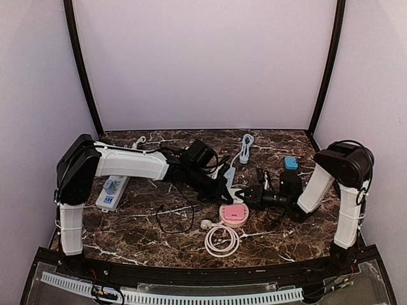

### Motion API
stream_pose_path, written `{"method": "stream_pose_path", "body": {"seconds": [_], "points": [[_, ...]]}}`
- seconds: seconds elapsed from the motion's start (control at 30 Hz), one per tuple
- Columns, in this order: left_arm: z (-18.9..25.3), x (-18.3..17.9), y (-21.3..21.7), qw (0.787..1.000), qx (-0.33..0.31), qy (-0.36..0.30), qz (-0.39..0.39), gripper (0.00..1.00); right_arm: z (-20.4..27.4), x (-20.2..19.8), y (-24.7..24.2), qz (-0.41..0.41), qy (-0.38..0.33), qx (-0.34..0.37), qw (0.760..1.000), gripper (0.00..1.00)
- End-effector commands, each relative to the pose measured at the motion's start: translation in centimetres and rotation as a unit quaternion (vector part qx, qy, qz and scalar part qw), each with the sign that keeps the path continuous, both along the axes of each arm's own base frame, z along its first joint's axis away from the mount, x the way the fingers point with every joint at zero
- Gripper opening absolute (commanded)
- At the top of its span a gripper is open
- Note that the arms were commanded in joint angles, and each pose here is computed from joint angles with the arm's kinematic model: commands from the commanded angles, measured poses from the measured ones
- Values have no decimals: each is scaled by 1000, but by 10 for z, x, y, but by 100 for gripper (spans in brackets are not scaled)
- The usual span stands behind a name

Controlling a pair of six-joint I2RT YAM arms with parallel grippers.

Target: Pull the plug off the socket

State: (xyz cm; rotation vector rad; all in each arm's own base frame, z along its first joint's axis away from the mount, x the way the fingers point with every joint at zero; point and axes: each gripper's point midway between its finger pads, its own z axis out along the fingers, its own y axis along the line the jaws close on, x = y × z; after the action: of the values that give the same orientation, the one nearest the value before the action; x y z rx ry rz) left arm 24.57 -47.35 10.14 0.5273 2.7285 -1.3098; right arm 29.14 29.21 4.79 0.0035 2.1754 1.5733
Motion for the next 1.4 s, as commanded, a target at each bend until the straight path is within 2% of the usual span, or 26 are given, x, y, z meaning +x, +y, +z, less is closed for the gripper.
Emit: {"method": "stream_pose_path", "body": {"seconds": [0.0,0.27,0.63,0.8,1.13,1.37], "points": [[-20,-15,8,999,26,13,-17,0,-16,-1,-1,12,12,-21,1000,28],[-29,-22,2,999,34,18,-23,0,-14,-2,-6,25,19,-8,999,30],[-55,-22,8,997,73,36,-8,0,-3,-11,2,69,40,29,996,22],[-69,-23,18,994,105,37,1,0,2,-14,4,80,61,53,994,11],[-86,-25,35,989,146,37,4,0,13,-11,3,71,103,73,989,1],[-93,-26,38,987,156,38,6,0,28,-10,3,65,118,88,987,0]]}}
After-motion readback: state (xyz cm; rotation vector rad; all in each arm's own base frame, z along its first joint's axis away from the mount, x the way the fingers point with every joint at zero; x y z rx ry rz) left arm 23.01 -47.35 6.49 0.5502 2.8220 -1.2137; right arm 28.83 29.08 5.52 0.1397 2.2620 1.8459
